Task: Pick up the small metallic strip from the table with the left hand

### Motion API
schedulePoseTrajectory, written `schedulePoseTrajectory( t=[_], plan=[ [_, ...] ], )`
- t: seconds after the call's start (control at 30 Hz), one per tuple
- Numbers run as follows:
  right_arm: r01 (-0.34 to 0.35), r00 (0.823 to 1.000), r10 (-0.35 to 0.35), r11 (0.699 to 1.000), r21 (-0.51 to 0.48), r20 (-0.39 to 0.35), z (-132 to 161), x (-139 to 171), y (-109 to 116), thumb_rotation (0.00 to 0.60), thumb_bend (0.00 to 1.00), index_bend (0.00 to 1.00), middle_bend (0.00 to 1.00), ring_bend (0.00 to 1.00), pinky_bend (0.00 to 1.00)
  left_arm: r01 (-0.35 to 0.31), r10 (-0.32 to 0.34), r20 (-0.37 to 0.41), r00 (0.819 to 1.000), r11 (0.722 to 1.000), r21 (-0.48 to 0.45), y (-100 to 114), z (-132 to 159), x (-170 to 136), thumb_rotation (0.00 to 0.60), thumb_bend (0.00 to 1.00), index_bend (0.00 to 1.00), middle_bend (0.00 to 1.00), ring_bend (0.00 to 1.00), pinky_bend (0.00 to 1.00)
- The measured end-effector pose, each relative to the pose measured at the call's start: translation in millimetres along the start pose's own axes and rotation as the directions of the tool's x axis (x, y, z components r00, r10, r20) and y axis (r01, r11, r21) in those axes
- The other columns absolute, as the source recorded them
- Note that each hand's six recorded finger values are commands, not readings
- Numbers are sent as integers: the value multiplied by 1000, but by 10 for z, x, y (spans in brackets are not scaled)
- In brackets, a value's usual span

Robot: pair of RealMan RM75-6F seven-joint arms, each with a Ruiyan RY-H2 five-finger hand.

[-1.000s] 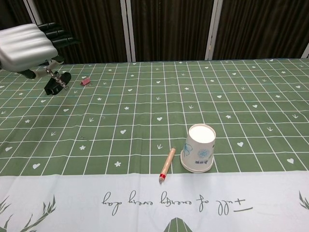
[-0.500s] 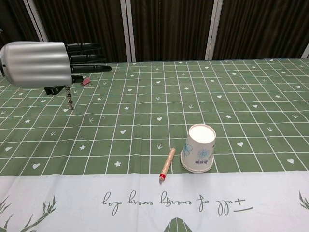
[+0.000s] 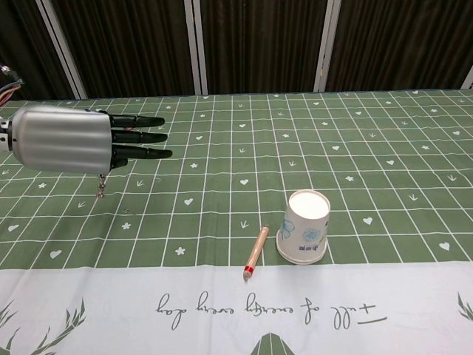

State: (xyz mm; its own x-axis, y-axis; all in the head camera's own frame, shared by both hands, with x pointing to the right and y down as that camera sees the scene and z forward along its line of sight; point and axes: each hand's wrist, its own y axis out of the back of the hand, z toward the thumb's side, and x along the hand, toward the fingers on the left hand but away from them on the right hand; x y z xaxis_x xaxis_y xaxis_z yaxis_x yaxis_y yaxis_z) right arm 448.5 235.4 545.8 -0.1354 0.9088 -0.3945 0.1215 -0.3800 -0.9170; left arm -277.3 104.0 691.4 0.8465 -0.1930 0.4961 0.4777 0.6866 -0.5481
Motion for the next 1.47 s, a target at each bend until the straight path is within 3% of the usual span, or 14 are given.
schedulePoseTrajectory(
  t=[0.2,0.7,1.47],
  plan=[
    [2,1000,-2,1000,-3,3,-15,-5,7,600,72,166,0,0,3,15,-17,52,999,999,46,-73,107,-5,600,384,627,0,0,0],
    [6,1000,-6,1000,-4,-1,-5,-1,16,600,73,166,0,0,2,31,-30,-20,999,998,57,-68,2,197,600,385,628,0,0,0],
    [6,1000,-6,1000,-1,-10,6,7,26,600,72,166,0,0,3,15,-14,-25,1000,1000,22,67,102,331,600,385,631,0,0,0]
  ],
)
